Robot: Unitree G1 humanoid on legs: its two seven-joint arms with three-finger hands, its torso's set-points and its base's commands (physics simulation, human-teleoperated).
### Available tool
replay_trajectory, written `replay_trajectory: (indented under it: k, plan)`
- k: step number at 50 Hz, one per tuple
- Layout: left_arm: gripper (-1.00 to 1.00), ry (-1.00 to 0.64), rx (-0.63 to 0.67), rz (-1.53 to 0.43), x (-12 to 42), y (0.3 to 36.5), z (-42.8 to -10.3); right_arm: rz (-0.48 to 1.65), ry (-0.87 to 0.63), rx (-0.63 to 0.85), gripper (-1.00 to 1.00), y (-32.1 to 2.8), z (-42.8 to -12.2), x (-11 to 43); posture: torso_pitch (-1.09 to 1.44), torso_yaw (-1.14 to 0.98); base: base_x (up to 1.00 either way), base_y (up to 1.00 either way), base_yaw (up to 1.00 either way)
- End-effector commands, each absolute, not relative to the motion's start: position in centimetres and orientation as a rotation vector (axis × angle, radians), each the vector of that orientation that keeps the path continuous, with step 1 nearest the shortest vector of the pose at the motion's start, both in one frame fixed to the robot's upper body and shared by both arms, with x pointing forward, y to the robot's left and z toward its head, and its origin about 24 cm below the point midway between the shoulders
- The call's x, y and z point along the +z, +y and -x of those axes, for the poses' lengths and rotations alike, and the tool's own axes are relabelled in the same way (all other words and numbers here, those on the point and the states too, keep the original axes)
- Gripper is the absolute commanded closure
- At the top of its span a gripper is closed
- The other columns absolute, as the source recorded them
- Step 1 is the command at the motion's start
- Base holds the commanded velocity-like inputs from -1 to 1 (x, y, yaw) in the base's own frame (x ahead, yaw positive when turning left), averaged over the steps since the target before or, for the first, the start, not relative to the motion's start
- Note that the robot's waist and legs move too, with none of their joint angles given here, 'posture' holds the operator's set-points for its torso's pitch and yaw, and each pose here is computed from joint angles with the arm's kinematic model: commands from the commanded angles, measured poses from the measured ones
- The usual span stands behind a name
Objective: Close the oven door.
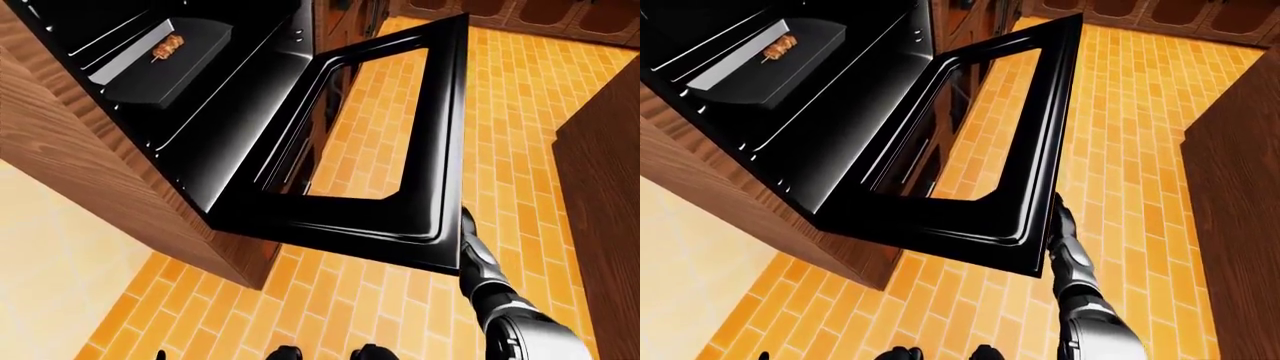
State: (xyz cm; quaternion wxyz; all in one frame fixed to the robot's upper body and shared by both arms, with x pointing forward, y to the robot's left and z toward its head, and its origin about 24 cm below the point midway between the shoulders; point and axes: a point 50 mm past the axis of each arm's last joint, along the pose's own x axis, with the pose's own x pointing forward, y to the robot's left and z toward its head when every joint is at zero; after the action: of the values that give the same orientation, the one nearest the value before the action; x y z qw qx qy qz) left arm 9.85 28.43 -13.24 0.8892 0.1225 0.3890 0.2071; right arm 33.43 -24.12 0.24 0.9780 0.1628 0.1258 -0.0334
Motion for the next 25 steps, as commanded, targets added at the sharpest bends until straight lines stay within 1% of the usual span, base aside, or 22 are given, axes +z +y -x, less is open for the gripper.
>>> replay_trajectory:
  k: [1, 9, 25]
  plan:
    - [-1.0, 0.775, 0.452, -0.27, -12.7, 29.2, -10.2, -0.312, 0.16, -0.035, -1.0, -23.9, -34.9, 2.6, 0.28, 0.0, 0.0, 0.0, 0.0]
    - [-1.0, 0.774, 0.453, -0.267, -12.7, 29.2, -10.2, -0.322, 0.131, 0.058, -1.0, -21.6, -36.5, 4.2, 0.28, 0.0, 0.0, 0.0, 0.0]
    - [-1.0, 0.773, 0.454, -0.263, -12.7, 29.2, -10.2, -0.343, 0.098, 0.209, -1.0, -16.6, -38.0, 6.1, 0.28, 0.0, 0.0, 0.0, 0.0]
